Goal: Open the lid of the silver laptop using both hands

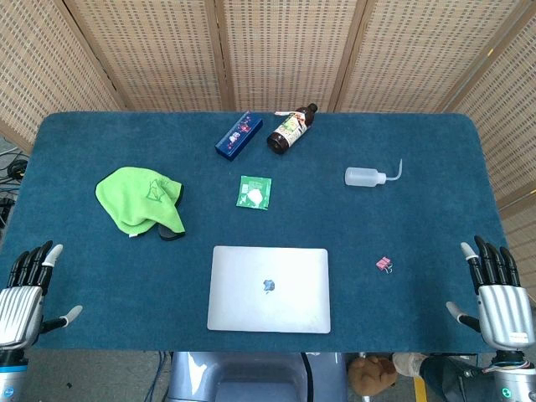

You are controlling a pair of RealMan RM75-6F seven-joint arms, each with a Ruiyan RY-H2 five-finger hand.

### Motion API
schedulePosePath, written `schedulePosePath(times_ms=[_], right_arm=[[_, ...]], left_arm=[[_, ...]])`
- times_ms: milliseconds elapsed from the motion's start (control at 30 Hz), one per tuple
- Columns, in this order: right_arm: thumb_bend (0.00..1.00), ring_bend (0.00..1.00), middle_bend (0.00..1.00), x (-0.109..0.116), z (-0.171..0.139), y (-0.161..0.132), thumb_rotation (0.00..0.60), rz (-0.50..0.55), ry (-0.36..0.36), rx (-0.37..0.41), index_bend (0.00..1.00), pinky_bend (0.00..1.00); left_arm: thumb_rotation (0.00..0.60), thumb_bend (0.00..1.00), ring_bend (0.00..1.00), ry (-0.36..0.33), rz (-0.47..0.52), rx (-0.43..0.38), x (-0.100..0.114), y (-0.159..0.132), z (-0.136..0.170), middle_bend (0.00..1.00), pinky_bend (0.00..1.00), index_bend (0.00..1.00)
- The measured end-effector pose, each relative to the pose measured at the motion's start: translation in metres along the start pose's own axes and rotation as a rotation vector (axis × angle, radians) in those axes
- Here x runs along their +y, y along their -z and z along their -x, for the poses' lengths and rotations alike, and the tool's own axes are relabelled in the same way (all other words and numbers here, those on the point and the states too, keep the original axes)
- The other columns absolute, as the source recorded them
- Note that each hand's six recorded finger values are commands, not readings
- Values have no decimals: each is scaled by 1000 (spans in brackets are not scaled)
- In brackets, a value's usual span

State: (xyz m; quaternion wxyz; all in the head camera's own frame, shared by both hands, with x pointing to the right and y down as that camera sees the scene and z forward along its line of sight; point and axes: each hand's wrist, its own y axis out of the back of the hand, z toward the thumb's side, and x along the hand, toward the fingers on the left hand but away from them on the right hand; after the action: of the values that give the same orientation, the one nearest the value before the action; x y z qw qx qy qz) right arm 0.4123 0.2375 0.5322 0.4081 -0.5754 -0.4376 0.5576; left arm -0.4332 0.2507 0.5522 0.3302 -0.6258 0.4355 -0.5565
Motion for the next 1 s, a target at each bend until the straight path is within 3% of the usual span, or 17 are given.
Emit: schedulePosePath(times_ms=[300, 500, 633, 867, 1000], right_arm=[[0, 0, 0, 2, -1, 1, 600, 15, -5, -4, 0, 0], [0, 0, 0, 2, 1, 5, 600, 18, -13, -18, 0, 0], [0, 0, 0, 0, 3, 7, 600, 15, -24, -25, 0, 0], [0, 0, 0, 1, 3, 12, 600, 18, -32, -44, 0, 0], [0, 0, 0, 2, 4, 15, 600, 29, -35, -52, 0, 0]], left_arm=[[600, 8, 0, 36, 17, -64, -6, -6, -5, 0, 0, 0], [600, 0, 0, 64, 36, -194, -18, -35, -18, 0, 0, 0], [600, 0, 0, 98, 2, -358, -32, -72, -30, 0, 0, 0], [600, 0, 0, 150, -102, -776, -69, -163, -38, 0, 0, 0], [600, 0, 0, 209, -108, -911, -94, -206, -38, 0, 0, 0]])
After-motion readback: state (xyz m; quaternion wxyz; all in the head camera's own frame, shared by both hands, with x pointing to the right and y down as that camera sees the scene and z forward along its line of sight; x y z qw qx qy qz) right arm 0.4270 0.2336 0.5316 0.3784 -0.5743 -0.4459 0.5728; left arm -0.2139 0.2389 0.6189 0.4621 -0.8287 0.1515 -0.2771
